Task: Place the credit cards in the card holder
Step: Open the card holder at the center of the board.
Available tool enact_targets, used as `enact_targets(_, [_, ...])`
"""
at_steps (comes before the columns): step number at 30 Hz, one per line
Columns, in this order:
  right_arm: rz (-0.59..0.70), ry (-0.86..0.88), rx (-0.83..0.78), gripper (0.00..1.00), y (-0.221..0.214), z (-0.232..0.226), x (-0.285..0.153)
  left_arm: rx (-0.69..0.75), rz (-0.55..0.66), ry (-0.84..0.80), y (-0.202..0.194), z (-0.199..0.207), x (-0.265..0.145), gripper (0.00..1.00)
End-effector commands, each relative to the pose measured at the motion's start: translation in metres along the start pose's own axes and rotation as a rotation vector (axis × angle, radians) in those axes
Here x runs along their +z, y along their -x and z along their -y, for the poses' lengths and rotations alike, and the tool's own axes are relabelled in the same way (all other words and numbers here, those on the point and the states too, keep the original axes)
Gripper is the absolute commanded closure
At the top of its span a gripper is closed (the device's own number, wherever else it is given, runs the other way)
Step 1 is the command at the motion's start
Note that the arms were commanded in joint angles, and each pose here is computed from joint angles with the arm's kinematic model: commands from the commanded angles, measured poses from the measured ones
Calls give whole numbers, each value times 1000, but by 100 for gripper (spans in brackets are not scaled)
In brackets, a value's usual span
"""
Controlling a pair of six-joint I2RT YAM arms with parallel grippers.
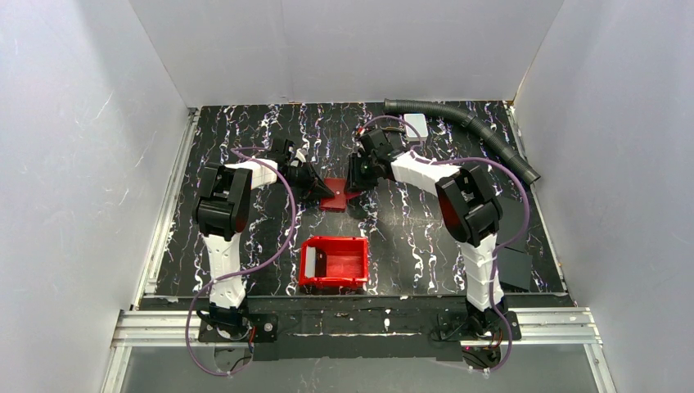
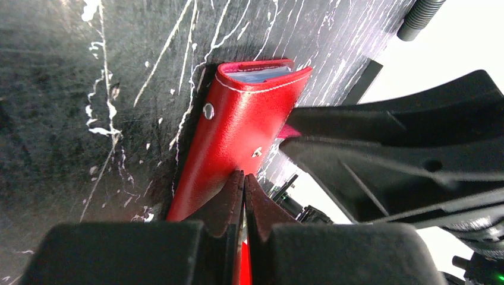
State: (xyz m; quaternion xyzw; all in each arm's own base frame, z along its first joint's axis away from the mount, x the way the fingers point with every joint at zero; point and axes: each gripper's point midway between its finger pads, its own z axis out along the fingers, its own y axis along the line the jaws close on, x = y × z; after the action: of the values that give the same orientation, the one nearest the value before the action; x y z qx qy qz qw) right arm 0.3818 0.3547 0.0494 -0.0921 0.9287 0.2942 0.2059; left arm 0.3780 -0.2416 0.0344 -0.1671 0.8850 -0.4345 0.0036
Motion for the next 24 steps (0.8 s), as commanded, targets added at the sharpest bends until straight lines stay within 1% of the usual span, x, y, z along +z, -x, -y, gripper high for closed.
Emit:
enact_targets(1, [21,-134,-18,62,-6,31,-5,-5,-17,-2,-6,0,-1,100])
enact_targets(3, [10,-89,-3,62,-13,27,-2,-1,-14,-5,-5,1,-2,100])
enact_targets(6, [-3,36,52,60,-16,10,3,6,-12,-6,-5,2,-3,100])
enact_targets(8, [12,129,97,60,-14,-2,6,8,-15,-5,-6,2,-3,99])
enact_targets(10, [23,186,126,57,-10,-11,6,7,-17,-6,-5,2,-2,99])
enact_targets(12, [35,217,141,53,-8,-16,5,14,-19,-8,-6,2,-2,99])
enact_targets(18, [65,294,162,48,-3,-25,0,32,-18,0,-5,3,-3,98])
enact_targets(24, [56,374,195,48,0,-38,6,37,-19,-2,-6,5,-3,97])
